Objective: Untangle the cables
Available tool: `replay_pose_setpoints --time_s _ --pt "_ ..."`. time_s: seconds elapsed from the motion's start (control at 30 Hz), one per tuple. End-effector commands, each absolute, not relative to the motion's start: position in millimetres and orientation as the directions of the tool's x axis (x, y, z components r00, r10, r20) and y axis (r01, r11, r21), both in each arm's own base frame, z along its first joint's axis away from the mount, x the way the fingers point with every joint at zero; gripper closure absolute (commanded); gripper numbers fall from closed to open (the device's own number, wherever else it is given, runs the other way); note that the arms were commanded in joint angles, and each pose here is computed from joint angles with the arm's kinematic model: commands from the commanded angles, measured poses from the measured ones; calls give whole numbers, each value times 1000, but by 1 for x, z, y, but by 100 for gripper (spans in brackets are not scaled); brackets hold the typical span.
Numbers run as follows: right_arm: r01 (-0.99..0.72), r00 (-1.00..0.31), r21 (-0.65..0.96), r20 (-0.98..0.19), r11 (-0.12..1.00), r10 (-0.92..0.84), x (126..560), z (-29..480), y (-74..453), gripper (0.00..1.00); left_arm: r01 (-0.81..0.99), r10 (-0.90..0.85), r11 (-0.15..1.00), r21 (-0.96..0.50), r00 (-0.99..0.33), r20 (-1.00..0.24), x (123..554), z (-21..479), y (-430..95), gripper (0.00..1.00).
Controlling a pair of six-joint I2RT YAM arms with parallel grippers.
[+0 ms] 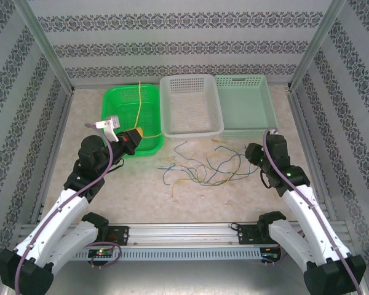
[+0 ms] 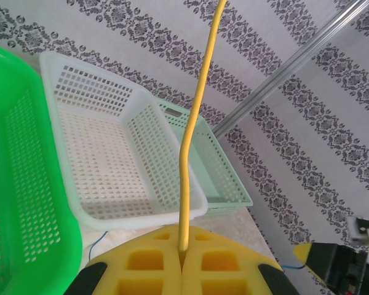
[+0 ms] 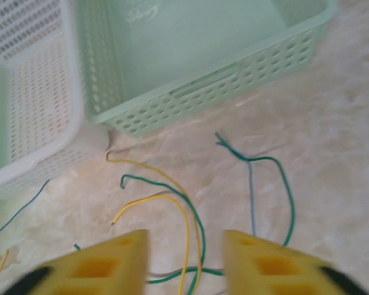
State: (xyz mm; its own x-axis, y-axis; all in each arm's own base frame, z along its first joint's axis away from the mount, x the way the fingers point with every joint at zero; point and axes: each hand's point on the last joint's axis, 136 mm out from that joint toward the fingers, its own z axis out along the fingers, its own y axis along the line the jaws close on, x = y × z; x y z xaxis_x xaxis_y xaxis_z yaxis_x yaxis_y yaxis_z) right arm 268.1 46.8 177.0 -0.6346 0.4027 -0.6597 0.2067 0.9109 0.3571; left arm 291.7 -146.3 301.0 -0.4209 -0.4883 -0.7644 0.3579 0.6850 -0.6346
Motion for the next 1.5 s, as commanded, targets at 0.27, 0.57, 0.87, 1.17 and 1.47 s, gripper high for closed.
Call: replay_pose_setpoints --time_s 0.27,0.57,0.87,1.17,1.47 --pt "-197 -751 349 -654 916 87 271 173 145 18 432 -516 637 -638 -375 -770 290 334 -151 100" --pt "-205 -833 426 -549 881 72 282 139 204 22 448 -520 624 -641 -374 -768 289 337 -153 100" --pt "-421 -801 357 -578 834 -157 277 117 243 20 440 -516 627 -643 -384 -766 287 334 -152 100" --pt "-443 -824 344 -519 828 -225 274 90 250 62 443 -523 627 -640 -370 -768 287 341 -151 100" --pt "-180 -903 275 -426 945 -48 273 71 184 99 424 -509 675 -603 -324 -797 285 351 -141 100"
